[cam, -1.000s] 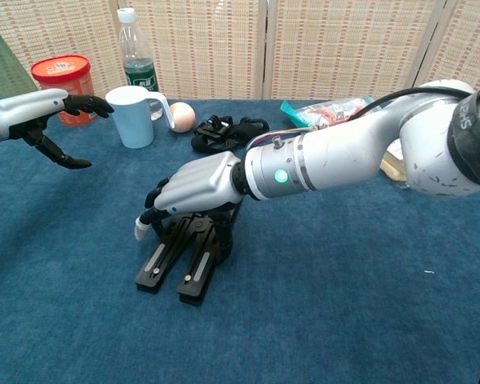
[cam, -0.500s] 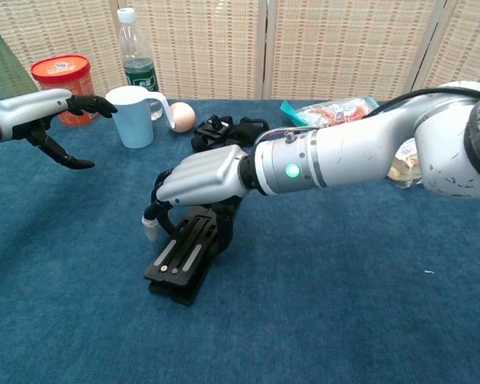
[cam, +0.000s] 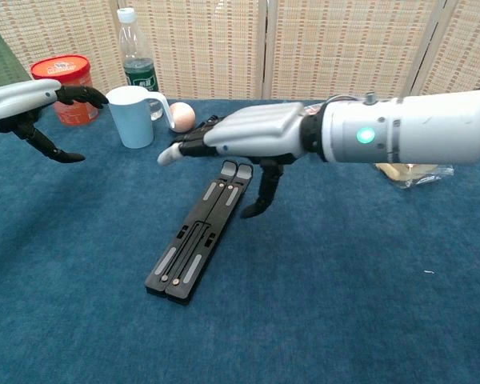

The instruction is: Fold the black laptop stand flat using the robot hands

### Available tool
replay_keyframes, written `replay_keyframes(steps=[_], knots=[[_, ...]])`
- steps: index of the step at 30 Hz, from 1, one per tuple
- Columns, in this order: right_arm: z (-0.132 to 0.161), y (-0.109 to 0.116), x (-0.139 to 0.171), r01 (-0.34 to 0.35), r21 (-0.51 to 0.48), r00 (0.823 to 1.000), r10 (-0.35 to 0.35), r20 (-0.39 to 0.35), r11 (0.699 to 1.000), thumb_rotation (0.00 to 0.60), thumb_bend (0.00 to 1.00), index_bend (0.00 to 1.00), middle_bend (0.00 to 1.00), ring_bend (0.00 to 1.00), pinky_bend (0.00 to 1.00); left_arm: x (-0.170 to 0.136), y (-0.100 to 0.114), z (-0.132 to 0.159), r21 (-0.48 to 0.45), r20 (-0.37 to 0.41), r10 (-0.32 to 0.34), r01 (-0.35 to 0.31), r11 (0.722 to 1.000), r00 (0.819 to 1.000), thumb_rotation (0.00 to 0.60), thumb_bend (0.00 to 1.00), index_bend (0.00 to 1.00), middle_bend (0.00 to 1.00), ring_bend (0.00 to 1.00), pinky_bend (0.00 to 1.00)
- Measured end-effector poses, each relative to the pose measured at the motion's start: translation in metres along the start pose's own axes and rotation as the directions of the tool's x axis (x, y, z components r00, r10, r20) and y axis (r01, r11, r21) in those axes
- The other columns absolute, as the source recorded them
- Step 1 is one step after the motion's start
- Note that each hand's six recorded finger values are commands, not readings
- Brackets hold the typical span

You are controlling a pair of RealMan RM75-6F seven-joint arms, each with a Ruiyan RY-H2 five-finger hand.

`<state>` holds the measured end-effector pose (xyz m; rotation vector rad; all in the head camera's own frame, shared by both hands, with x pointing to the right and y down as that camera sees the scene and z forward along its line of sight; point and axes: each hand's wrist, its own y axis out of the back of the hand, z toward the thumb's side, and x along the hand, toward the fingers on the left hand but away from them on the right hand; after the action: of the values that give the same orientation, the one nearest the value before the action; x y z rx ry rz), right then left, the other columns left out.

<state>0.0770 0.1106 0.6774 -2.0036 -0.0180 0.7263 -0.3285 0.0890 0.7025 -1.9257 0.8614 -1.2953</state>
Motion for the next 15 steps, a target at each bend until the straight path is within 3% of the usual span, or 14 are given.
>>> replay_keyframes(steps=[3, 6, 9, 15], knots=[[-0.019, 0.003, 0.034, 0.049, -0.012, 0.992, -0.047, 0.119, 0.999, 0.6, 0.14, 0.0, 0.02, 0.0, 0.0, -0.01, 0.004, -0.008, 0.034, -0.019, 0.021, -0.021, 0.999, 1.0, 0.6, 0.18, 0.12, 0.12, 0.08, 0.06], [-0.038, 0.004, 0.071, 0.113, -0.032, 0.96, -0.101, 0.26, 0.993, 0.6, 0.14, 0.0, 0.06, 0.0, 0.0, -0.022, 0.008, -0.017, 0.068, -0.047, 0.047, -0.044, 0.997, 0.998, 0.6, 0.18, 0.12, 0.12, 0.08, 0.06], [-0.057, 0.002, 0.114, 0.163, -0.008, 0.904, -0.146, 0.403, 0.987, 0.6, 0.14, 0.0, 0.06, 0.0, 0.0, -0.037, 0.011, -0.026, 0.096, -0.083, 0.073, -0.064, 0.993, 0.994, 0.6, 0.18, 0.12, 0.12, 0.08, 0.06], [-0.081, -0.011, 0.201, 0.186, 0.049, 0.755, -0.174, 0.632, 0.981, 0.6, 0.14, 0.0, 0.06, 0.0, 0.0, -0.07, 0.021, -0.041, 0.112, -0.152, 0.116, -0.1, 0.989, 0.981, 0.6, 0.18, 0.12, 0.12, 0.08, 0.06]])
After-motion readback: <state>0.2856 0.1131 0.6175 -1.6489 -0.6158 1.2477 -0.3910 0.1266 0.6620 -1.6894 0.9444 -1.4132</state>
